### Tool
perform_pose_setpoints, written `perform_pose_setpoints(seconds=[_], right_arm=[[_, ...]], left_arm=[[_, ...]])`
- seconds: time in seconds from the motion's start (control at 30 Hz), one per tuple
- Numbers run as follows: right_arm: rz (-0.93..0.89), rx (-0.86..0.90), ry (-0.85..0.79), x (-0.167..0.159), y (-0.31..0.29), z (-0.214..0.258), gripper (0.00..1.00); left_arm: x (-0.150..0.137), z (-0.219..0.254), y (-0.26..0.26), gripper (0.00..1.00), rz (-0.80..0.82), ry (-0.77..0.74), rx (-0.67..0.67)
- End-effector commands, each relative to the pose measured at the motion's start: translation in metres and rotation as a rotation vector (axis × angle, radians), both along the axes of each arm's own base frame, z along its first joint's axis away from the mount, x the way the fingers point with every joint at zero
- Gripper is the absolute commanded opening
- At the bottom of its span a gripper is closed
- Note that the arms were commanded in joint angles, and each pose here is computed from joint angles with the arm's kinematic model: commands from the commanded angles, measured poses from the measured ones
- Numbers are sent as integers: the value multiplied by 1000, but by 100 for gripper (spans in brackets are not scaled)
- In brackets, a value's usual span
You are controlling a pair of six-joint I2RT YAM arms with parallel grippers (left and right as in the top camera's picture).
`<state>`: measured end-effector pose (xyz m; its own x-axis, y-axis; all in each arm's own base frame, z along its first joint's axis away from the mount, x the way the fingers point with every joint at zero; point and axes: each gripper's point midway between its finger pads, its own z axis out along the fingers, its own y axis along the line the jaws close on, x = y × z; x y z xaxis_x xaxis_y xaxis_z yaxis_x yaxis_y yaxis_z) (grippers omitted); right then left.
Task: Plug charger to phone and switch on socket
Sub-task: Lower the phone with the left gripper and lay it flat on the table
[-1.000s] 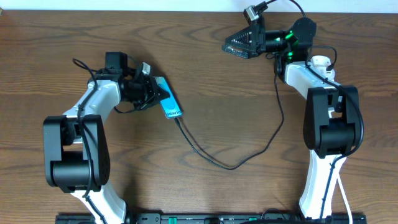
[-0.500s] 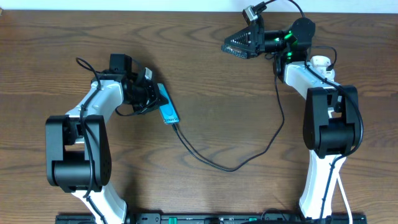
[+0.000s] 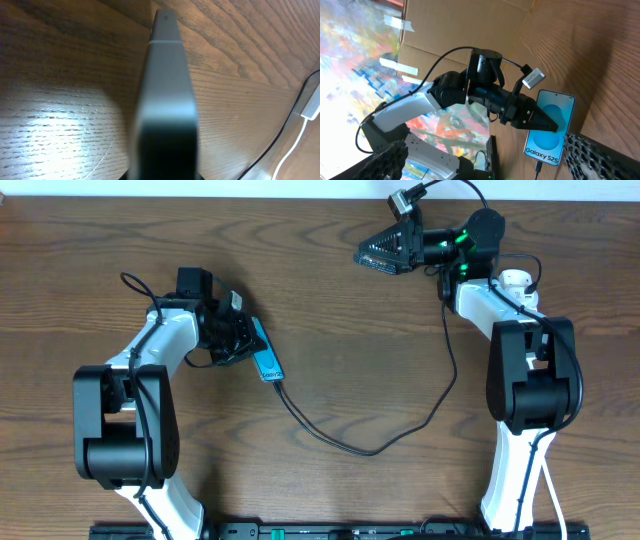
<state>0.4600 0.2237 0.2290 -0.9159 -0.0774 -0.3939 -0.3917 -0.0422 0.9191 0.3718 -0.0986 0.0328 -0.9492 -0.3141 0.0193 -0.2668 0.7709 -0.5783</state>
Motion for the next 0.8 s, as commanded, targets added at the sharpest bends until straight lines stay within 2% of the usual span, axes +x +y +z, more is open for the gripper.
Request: perform_pose_setpoints(seconds=[0.0, 0.77], right_arm=[[27, -1, -46, -5, 6, 5, 99], [31, 0, -53, -6, 8, 5, 99]], left_arm=[[2, 1, 3, 7, -20, -22, 37], [-7, -9, 3, 7, 41, 77, 24]])
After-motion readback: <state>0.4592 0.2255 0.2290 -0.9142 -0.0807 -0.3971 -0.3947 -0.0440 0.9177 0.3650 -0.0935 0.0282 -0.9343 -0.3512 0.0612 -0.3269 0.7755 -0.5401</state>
